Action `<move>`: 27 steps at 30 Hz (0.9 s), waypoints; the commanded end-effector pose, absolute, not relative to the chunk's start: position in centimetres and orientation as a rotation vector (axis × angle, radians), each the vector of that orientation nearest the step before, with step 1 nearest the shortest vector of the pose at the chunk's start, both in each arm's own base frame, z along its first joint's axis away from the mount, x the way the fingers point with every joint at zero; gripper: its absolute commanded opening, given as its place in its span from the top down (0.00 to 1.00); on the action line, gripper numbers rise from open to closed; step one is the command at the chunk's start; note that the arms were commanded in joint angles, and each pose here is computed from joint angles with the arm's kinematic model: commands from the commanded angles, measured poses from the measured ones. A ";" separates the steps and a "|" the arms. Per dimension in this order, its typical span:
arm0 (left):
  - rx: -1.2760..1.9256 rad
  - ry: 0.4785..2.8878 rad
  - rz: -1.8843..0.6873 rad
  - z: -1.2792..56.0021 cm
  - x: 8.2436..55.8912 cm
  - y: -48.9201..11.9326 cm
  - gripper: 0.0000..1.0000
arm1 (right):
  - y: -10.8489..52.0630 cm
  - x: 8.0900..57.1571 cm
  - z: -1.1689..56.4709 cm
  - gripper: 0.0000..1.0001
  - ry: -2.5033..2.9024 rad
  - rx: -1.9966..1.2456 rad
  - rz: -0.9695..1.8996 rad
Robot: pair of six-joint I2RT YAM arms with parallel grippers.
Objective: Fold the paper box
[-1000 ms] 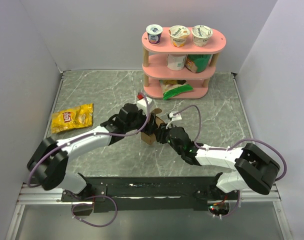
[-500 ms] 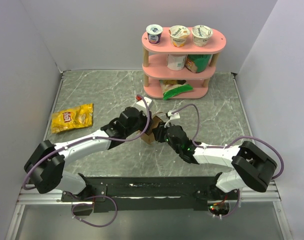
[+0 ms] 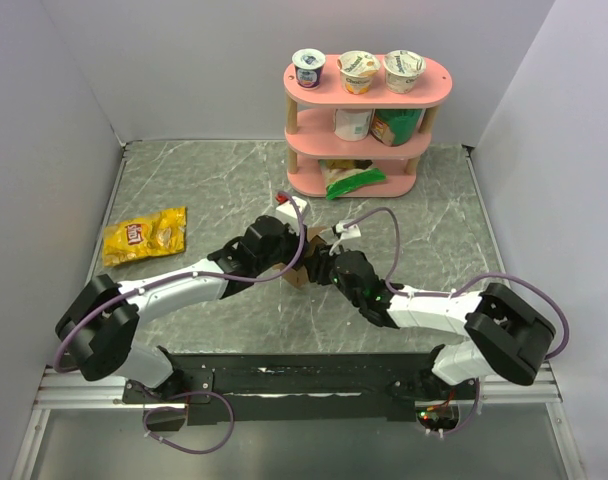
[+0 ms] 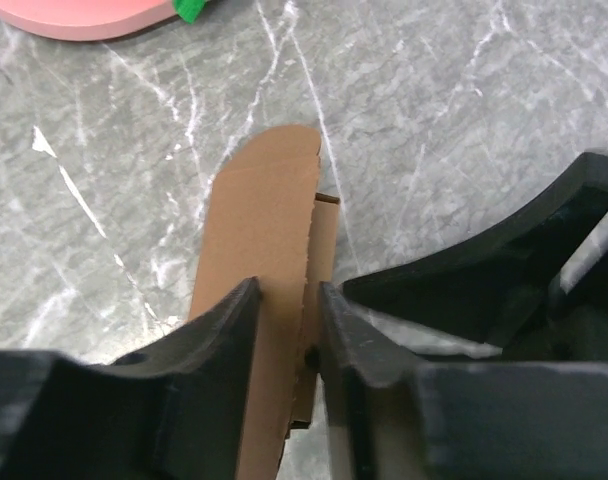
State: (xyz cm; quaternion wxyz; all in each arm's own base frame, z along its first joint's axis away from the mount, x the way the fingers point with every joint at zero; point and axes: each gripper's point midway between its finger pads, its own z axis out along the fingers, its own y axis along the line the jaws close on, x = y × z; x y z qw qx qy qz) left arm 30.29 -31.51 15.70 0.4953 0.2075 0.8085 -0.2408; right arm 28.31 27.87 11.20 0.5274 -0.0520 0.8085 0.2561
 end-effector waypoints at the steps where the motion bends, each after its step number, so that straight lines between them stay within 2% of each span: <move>1: 0.481 1.878 -0.556 19.1 31.3 -31.4 0.56 | 26.8 27.8 13.2 0.28 1.873 -0.193 0.577; 4: 0.499 1.881 -0.513 19.3 32.0 -31.0 0.51 | 25.7 26.7 14.9 0.02 1.812 -0.277 0.568; 5: 0.501 1.885 -0.509 19.2 32.1 -30.9 0.50 | 25.2 26.2 14.7 0.00 1.814 -0.296 0.565; 9: 0.507 1.874 -0.520 19.6 32.3 -30.8 0.43 | 23.4 25.2 17.9 0.00 1.725 -0.398 0.568; 10: 0.498 1.867 -0.525 20.0 32.4 -30.6 0.37 | 22.5 25.1 18.0 0.00 1.738 -0.435 0.544; 12: 0.480 1.846 -0.526 20.9 32.7 -30.4 0.32 | 21.9 26.1 19.8 0.01 1.715 -0.478 0.599; 14: 0.456 1.841 -0.509 21.7 33.2 -29.9 0.21 | 22.5 26.1 21.1 0.02 1.675 -0.581 0.684; 16: 0.405 1.835 -0.484 22.8 34.0 -28.8 0.12 | 21.5 28.3 20.4 0.09 1.712 -0.611 0.657; 17: 0.392 1.850 -0.470 22.8 34.1 -28.3 0.09 | 22.3 28.5 21.9 0.09 1.697 -0.661 0.714; 22: 0.288 1.898 -0.465 23.0 33.9 -25.2 0.12 | 24.0 32.5 22.0 0.17 1.703 -0.836 0.725; 27: 0.280 1.997 -0.593 21.1 30.2 -24.0 0.19 | 25.0 34.5 20.2 0.21 1.720 -0.963 0.765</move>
